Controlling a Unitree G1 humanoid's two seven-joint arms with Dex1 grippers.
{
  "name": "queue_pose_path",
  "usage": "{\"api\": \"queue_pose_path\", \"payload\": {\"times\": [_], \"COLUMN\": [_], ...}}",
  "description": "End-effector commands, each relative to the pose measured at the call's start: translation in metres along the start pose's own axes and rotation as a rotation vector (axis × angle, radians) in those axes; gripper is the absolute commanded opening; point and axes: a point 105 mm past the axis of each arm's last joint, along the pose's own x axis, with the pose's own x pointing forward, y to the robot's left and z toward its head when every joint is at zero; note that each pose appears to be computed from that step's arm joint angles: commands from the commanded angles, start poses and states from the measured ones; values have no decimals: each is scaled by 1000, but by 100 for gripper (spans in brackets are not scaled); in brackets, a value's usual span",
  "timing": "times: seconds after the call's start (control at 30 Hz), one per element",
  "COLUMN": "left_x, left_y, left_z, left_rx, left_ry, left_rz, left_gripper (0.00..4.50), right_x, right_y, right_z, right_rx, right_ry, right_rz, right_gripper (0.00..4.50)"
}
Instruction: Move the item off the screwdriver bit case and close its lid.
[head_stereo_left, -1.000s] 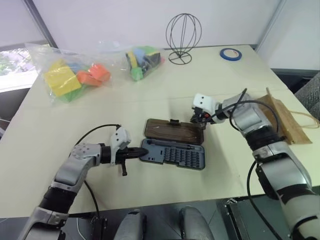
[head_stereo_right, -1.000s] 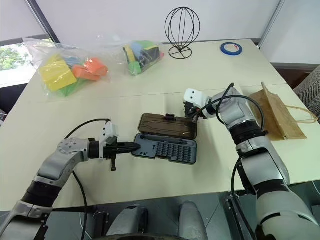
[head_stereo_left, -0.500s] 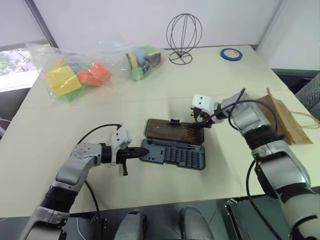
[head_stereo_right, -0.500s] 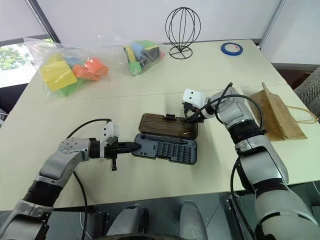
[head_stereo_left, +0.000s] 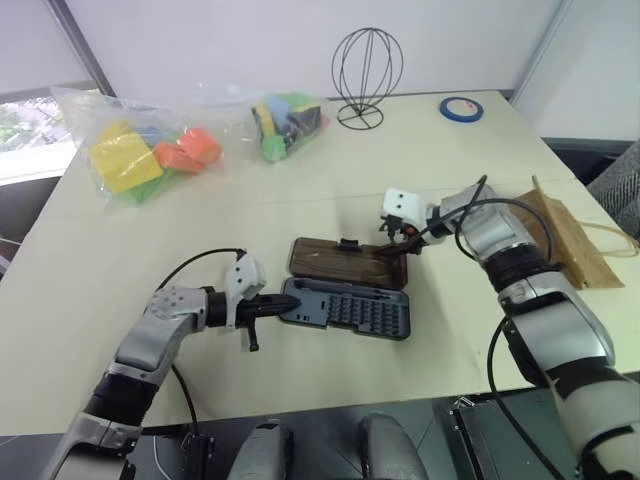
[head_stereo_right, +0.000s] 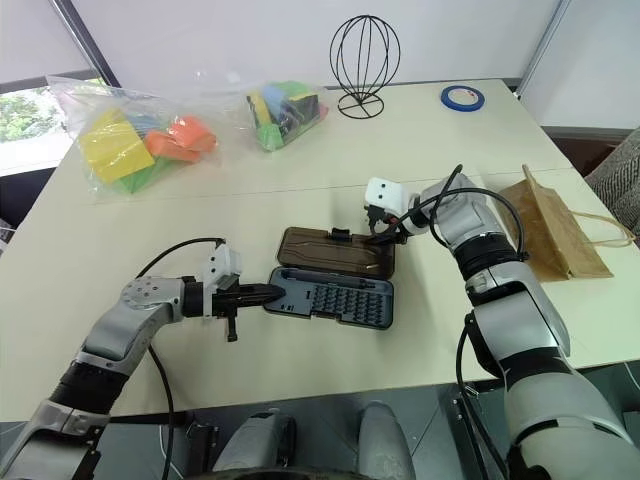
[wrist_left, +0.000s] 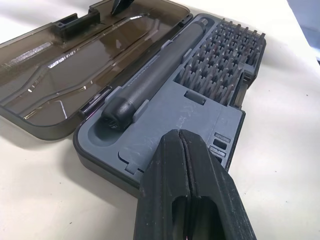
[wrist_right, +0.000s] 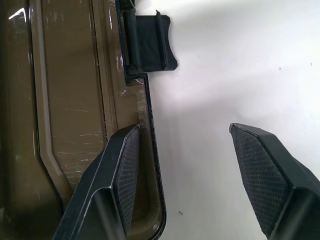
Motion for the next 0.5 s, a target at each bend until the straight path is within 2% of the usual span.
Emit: {"api": "queue_pose_path", "payload": {"times": [0.03,0.17,0.2,0.5], "left_x": [-1,-1,-1,-1], "left_y": [-3,-2,-2,1], "left_z": [-12,-12,-12,-11], "left_rx": [-21,-20,-19,-15], "left_ry": [41,41,40,37], "left_rz": [4,8,9,13], "left_gripper": [0,0,0,0], "right_x": [6,7,7,5], "right_y": [10,14,14,15], "right_z": [-16,-17,-17,-16], "right_rx": [1,-3,-4,-6], "right_ry": [61,64,65,65], "right_rz": [46,65,67,79], "right_gripper": [214,21,10,10]}}
